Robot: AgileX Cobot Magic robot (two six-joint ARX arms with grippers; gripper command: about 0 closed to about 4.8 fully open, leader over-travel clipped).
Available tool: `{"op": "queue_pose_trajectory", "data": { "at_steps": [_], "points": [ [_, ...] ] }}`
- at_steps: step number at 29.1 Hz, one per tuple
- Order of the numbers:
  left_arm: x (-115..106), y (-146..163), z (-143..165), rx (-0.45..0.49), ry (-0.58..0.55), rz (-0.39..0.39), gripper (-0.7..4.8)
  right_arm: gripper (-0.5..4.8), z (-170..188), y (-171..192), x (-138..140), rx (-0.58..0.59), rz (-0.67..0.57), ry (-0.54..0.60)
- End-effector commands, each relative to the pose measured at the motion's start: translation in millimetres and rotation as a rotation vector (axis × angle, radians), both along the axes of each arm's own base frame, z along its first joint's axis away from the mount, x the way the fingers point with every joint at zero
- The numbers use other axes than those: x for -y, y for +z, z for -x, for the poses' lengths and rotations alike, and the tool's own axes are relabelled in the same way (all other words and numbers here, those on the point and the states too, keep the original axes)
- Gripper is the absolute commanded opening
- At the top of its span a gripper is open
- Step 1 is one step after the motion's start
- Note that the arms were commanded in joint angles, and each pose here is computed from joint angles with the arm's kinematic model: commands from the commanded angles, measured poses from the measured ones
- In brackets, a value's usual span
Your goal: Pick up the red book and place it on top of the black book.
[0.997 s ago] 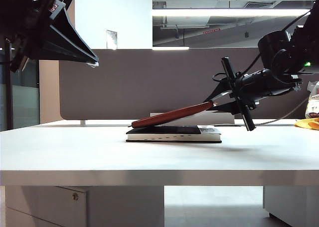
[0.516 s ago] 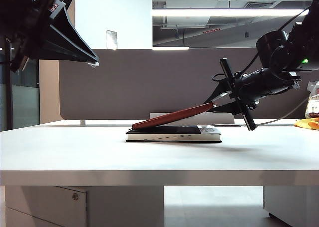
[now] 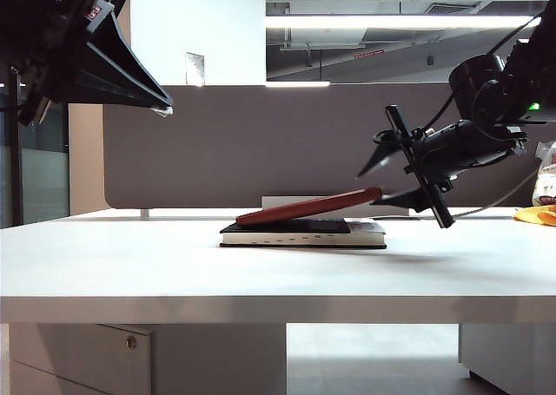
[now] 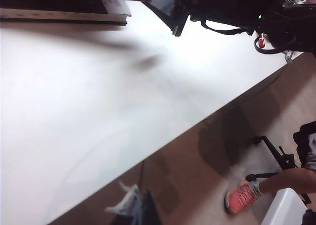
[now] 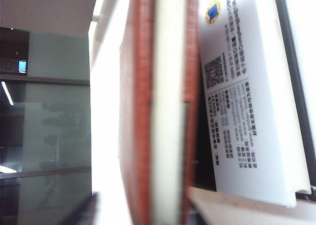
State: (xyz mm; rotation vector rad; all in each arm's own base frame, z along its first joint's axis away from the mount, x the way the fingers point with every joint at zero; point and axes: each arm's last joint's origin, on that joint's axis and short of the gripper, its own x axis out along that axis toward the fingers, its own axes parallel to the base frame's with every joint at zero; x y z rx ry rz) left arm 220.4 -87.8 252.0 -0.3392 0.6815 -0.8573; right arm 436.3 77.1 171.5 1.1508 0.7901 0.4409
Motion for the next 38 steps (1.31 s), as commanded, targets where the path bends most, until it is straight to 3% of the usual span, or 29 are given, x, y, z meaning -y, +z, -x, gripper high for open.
{"op": "queue_pose_trajectory", "data": {
  "at_steps": [1,13,18,27,38],
  "points": [
    [1,4,0,0.013,-0.022,0.020,-0.06,2.75,-2,7,1,0.056,0.016,-0.005],
    [1,4,0,0.013,-0.026,0.022,-0.06,2.74,-13,28,1,0.103,0.187,0.039],
    [1,4,0,0.013,-0.025,0.022,-0.06,2.74,-17,37,1,0.121,0.187,0.037],
    [1,4,0,0.014,-0.025,0.022,-0.06,2.74,-11,24,3,0.063,0.336,0.065],
    [1,4,0,0.016,-0.026,0.023,-0.06,2.74,-10,22,3,0.073,0.382,0.072]
  ]
}}
